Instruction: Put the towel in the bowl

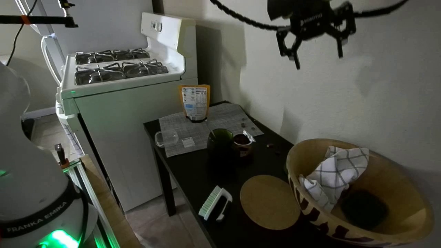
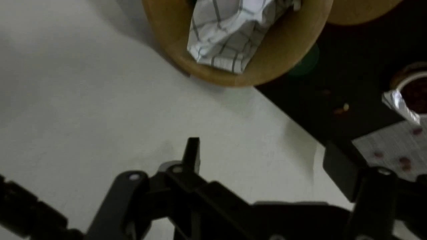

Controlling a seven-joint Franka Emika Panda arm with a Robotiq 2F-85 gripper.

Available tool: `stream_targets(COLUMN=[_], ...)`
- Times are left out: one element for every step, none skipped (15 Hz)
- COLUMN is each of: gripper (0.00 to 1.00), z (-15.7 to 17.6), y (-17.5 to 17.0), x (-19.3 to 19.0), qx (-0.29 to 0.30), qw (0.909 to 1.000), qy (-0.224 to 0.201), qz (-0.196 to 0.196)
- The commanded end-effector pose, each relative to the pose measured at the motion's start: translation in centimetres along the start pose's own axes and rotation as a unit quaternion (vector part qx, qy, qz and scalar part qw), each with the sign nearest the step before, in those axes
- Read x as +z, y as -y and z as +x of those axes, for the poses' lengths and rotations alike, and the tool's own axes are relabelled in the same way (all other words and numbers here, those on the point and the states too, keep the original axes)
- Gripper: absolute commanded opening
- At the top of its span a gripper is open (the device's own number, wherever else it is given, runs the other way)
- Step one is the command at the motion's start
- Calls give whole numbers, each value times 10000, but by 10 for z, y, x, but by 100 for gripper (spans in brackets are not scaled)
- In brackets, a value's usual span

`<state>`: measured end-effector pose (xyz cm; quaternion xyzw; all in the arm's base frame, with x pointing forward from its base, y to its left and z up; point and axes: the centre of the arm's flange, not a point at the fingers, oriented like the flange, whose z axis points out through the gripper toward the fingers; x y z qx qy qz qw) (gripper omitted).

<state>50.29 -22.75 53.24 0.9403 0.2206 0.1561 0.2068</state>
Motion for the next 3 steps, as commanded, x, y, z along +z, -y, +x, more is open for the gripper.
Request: stream_targets(gripper=[100, 100, 100], z=[7, 11, 13], y=[2, 5, 8], x=[-26, -48, -61], qx=[-60, -113, -138], qw=[9996, 9988, 9982], qy=[-281, -480, -586], qz=[-19, -28, -28])
